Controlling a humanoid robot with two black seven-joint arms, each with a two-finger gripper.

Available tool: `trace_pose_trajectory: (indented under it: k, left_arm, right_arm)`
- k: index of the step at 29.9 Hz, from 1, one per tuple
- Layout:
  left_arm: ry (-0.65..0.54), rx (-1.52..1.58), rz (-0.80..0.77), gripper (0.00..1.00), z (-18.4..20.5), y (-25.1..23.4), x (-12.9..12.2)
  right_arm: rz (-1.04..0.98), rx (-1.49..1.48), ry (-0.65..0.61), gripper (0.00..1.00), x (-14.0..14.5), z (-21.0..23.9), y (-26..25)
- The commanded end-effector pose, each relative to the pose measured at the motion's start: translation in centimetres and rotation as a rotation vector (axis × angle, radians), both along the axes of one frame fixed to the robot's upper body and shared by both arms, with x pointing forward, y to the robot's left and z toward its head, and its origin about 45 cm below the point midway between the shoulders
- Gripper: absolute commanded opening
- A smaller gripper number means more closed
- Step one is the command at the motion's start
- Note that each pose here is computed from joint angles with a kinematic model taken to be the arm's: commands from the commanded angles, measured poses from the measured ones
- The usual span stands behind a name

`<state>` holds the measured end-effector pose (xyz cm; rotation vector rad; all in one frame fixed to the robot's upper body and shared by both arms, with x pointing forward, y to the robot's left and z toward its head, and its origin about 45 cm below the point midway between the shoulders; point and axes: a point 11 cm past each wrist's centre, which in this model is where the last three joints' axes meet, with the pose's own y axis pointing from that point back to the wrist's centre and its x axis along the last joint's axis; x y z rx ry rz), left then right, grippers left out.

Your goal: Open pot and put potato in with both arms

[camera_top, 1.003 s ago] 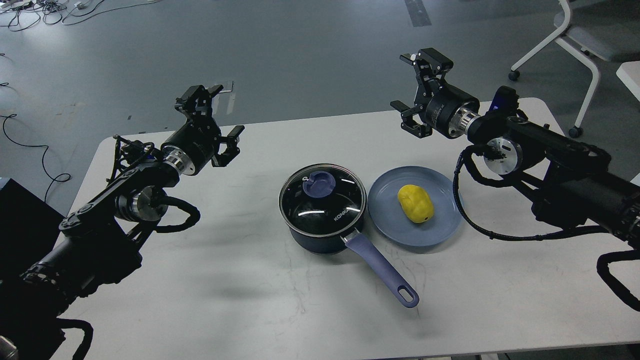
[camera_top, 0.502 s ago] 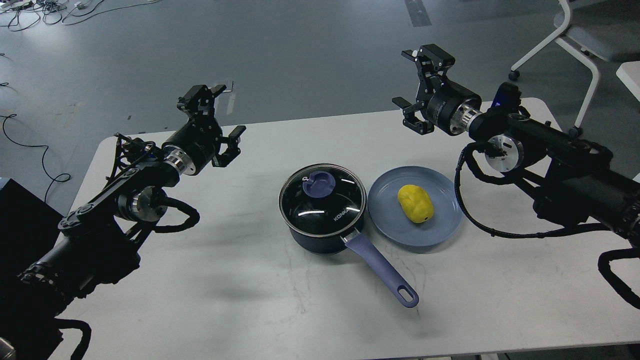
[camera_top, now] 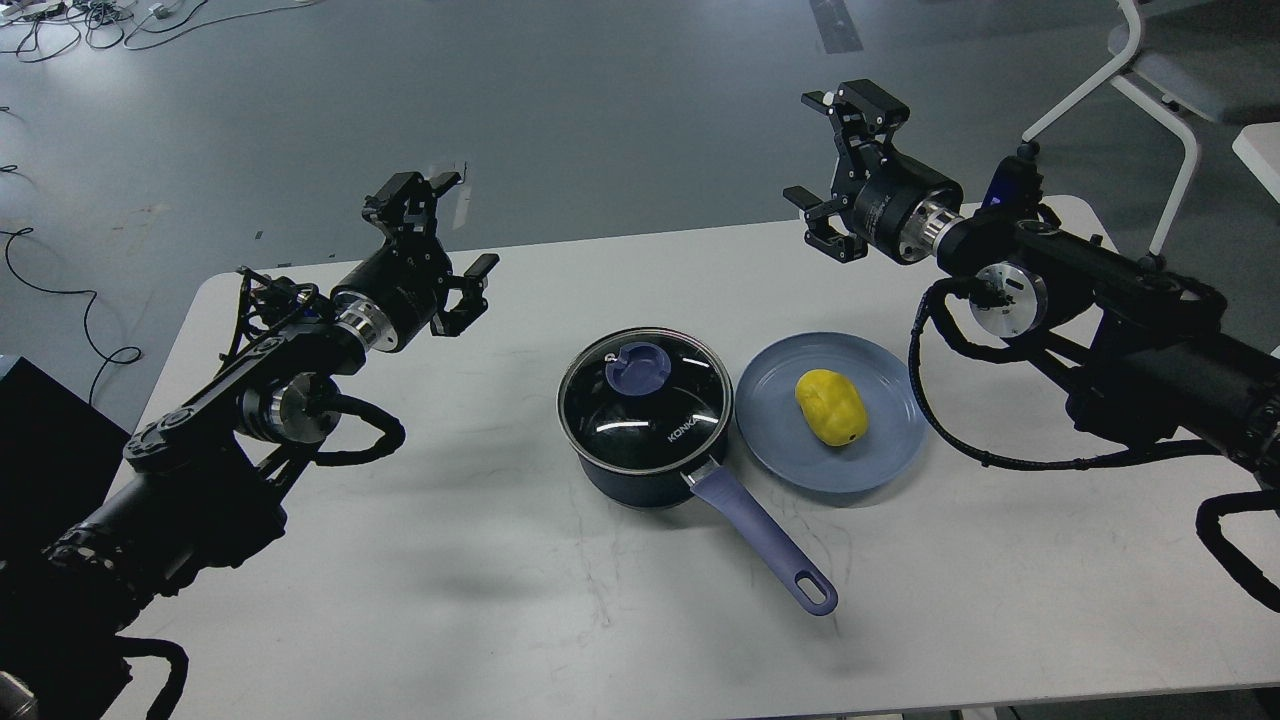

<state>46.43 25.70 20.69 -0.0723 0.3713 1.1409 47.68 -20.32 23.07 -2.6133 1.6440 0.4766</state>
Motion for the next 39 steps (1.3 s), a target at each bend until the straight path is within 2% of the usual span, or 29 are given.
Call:
trace_pose_trajectory:
  k: [1, 20, 27, 28, 30, 32, 33, 35, 36, 38, 39]
  left_arm:
    - [-0.005, -0.001, 0.005, 0.99, 0.2, 0.2, 0.1]
    - [-0.005, 0.012, 0.028, 0.99, 0.4, 0.5, 0.3]
    - [-0.043, 0.074, 0.04, 0.99, 1.8, 0.4, 1.1]
    - [-0.069, 0.122, 0.055, 0.99, 2.4, 0.6, 1.5]
    - [-0.264, 0.437, 0.102, 0.99, 5.0, 1.6, 2.5]
    - [-0.403, 0.588, 0.084, 0.99, 6.6, 0.5, 2.1]
    - [-0.529, 0.661, 0.058, 0.99, 8.7, -1.5, 1.2]
    - [-0.613, 0.677, 0.014, 0.99, 10.3, -2.3, -0.9]
    - [-0.624, 0.694, -0.063, 0.99, 9.6, -3.1, -2.6]
    - [-0.655, 0.732, -0.144, 0.99, 9.3, -4.1, -4.1]
    - [-0.71, 0.784, -0.207, 0.99, 9.4, -4.8, -5.4]
  right_arm:
    - [-0.002, -0.001, 0.001, 1.0, 0.0, -0.1, -0.1]
    - [-0.013, -0.011, 0.004, 1.0, -0.3, -0.2, -1.6]
    - [-0.011, -0.003, 0.003, 1.0, -0.3, -0.1, -1.5]
    - [-0.013, -0.003, 0.002, 1.0, -0.3, -0.1, -1.6]
    - [-0.029, -0.011, -0.001, 1.0, -0.2, 0.0, -2.3]
    - [-0.04, -0.017, -0.002, 1.0, -0.1, 0.1, -2.8]
    - [-0.046, -0.016, -0.005, 1.0, -0.1, 0.3, -3.1]
    - [-0.055, -0.016, -0.009, 1.0, 0.0, 0.4, -3.4]
    - [-0.06, -0.018, -0.011, 1.0, 0.1, 0.5, -3.8]
    - [-0.067, -0.022, -0.014, 1.0, 0.1, 0.6, -4.1]
    - [-0.073, -0.026, -0.015, 1.0, 0.1, 0.7, -4.5]
